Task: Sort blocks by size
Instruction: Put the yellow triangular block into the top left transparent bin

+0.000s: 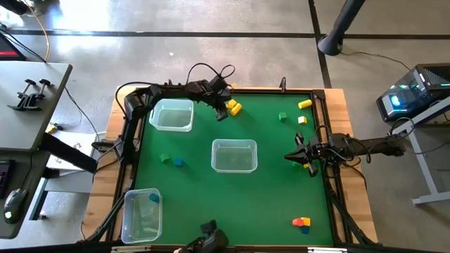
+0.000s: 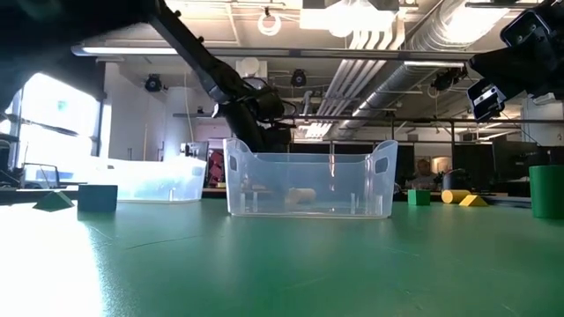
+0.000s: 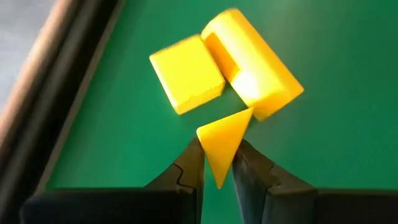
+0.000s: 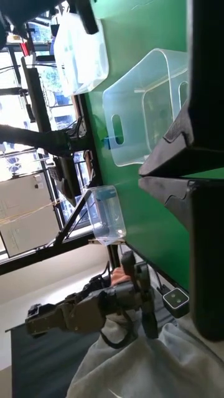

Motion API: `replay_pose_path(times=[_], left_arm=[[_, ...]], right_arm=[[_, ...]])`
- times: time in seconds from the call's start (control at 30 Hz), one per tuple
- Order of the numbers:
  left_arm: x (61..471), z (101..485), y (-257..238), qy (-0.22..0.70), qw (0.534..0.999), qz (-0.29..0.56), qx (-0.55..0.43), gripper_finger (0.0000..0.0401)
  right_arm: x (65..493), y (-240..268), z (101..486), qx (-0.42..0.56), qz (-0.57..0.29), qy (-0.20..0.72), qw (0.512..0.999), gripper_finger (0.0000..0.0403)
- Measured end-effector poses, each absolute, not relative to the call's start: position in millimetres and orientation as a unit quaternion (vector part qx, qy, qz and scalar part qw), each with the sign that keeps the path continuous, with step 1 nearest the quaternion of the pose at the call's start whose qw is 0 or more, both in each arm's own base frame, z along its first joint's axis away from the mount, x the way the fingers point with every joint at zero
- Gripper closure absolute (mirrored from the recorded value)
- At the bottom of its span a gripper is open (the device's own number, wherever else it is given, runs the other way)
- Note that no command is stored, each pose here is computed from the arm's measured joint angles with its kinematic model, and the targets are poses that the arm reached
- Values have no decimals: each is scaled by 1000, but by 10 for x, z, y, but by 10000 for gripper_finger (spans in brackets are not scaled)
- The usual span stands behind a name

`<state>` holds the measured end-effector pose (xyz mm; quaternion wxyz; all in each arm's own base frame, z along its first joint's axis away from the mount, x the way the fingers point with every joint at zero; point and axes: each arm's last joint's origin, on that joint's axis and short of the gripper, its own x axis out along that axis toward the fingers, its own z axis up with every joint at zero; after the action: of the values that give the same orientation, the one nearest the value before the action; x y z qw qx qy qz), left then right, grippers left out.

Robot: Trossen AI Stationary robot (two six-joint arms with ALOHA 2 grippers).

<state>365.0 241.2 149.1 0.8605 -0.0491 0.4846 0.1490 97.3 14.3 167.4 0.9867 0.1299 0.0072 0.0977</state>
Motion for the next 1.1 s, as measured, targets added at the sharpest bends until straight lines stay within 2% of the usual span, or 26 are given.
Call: replay_pose_path(times=[0.3,0.57,0.77,1.1], left_arm=[[3537,1939,2306,475,862,171,-42,353],[3289,2256,2065,466,850,243,-6,362],[2982,2400,1906,427,859,282,-24,363],[2570,2502,1706,422,830,362,-36,363]], right_arm=[[973,143,1674,130,98,7,987,402],[973,143,1674,130,98,7,987,402],[973,143,1675,130,98,7,987,402],[973,143,1674,130,98,7,987,402]])
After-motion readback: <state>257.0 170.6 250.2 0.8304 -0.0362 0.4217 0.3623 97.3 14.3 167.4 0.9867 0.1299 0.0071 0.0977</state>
